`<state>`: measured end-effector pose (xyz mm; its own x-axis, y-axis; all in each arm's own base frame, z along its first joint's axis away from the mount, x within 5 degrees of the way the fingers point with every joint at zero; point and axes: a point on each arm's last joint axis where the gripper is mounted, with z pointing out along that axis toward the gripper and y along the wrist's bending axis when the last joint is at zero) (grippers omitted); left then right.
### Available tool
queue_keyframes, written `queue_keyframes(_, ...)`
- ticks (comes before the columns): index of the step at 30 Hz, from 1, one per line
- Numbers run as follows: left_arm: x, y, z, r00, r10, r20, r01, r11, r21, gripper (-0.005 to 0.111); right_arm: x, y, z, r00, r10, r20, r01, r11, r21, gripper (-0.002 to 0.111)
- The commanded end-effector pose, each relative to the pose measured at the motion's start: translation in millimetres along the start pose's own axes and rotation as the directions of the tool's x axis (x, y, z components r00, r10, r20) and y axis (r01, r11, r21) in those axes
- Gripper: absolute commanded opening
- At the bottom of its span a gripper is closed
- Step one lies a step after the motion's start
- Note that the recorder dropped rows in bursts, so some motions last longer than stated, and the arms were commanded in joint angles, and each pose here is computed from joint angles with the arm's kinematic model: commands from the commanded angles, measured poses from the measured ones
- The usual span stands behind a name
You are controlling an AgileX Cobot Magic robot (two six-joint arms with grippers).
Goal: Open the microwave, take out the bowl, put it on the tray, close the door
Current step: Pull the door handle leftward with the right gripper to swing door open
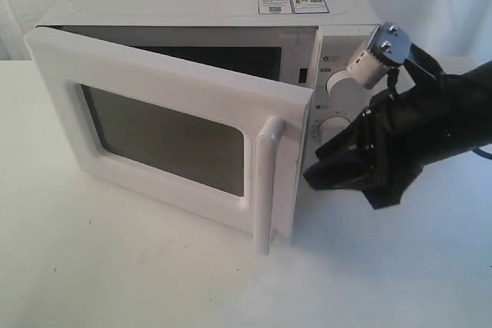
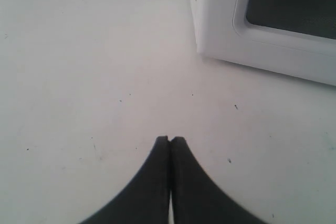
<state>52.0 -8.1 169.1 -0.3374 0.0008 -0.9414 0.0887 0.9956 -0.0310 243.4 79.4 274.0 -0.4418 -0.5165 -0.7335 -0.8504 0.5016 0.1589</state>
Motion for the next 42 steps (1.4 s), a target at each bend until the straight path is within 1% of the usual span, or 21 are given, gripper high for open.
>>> queue_keyframes(1, 1.3, -0.5, 0.2, 1.0, -0.003, -0.003, 0.003, 1.0, 0.009, 0.0, -5.2, -22.5, -3.9, 0.993, 0.079, 0.082, -0.097, 0.966, 0.239, 0.022)
queue_keyframes(2, 1.3, -0.5, 0.2, 1.0, -0.003, -0.003, 0.003, 1.0, 0.009, 0.0, -5.8, -25.0, -4.6, 0.99, 0.1, 0.098, -0.123, 0.957, 0.263, 0.015)
queue_keyframes(3, 1.3, -0.5, 0.2, 1.0, -0.003, -0.003, 0.003, 1.0, 0.009, 0.0, -7.5, -27.4, -5.5, 0.985, 0.118, 0.126, -0.15, 0.947, 0.284, 0.003)
queue_keyframes(4, 1.3, -0.5, 0.2, 1.0, -0.003, -0.003, 0.003, 1.0, 0.009, 0.0, -8.7, -28.3, -5.9, 0.982, 0.123, 0.142, -0.16, 0.943, 0.292, 0.0)
queue_keyframes(6, 1.3, -0.5, 0.2, 1.0, -0.003, -0.003, 0.003, 1.0, 0.009, 0.0, -11.9, -29.5, -6.7, 0.972, 0.14, 0.186, -0.191, 0.936, 0.294, 0.0)
queue_keyframes(7, 1.3, -0.5, 0.2, 1.0, -0.003, -0.003, 0.003, 1.0, 0.009, 0.0, -13.5, -28.2, -6.5, 0.97, 0.138, 0.201, -0.192, 0.941, 0.278, 0.0)
queue_keyframes(13, 1.3, -0.5, 0.2, 1.0, -0.003, -0.003, 0.003, 1.0, 0.009, 0.0, -23.7, -10.2, -4.8, 0.961, 0.059, 0.27, -0.087, 0.992, 0.09, 0.0)
queue_keyframes(15, 1.3, -0.5, 0.2, 1.0, -0.003, -0.003, 0.003, 1.0, 0.009, 0.0, -25.3, -3.8, -4.5, 0.958, 0.053, 0.281, -0.062, 0.998, 0.024, 0.0)
queue_keyframes(21, 1.3, -0.5, 0.2, 1.0, -0.003, -0.003, 0.003, 1.0, 0.009, 0.0, -30.0, 13.2, 3.2, 0.963, 0.027, 0.27, -0.006, 0.997, -0.076, 0.0)
queue_keyframes(29, 1.3, -0.5, 0.2, 1.0, -0.003, -0.003, 0.003, 1.0, 0.009, 0.0, -40.2, 48.2, 22.7, 0.968, -0.041, 0.246, 0.093, 0.975, -0.2, 0.0)
queue_keyframes(37, 1.3, -0.5, 0.2, 1.0, -0.003, -0.003, 0.003, 1.0, 0.009, 0.0, -47.6, 92.8, 41.8, 0.965, -0.128, 0.23, 0.2, 0.923, -0.328, 0.0)
queue_keyframes(42, 1.3, -0.5, 0.2, 1.0, -0.003, -0.003, 0.003, 1.0, 0.009, 0.0, -51.4, 115.6, 52.6, 0.957, -0.175, 0.231, 0.248, 0.907, -0.34, 0.0)
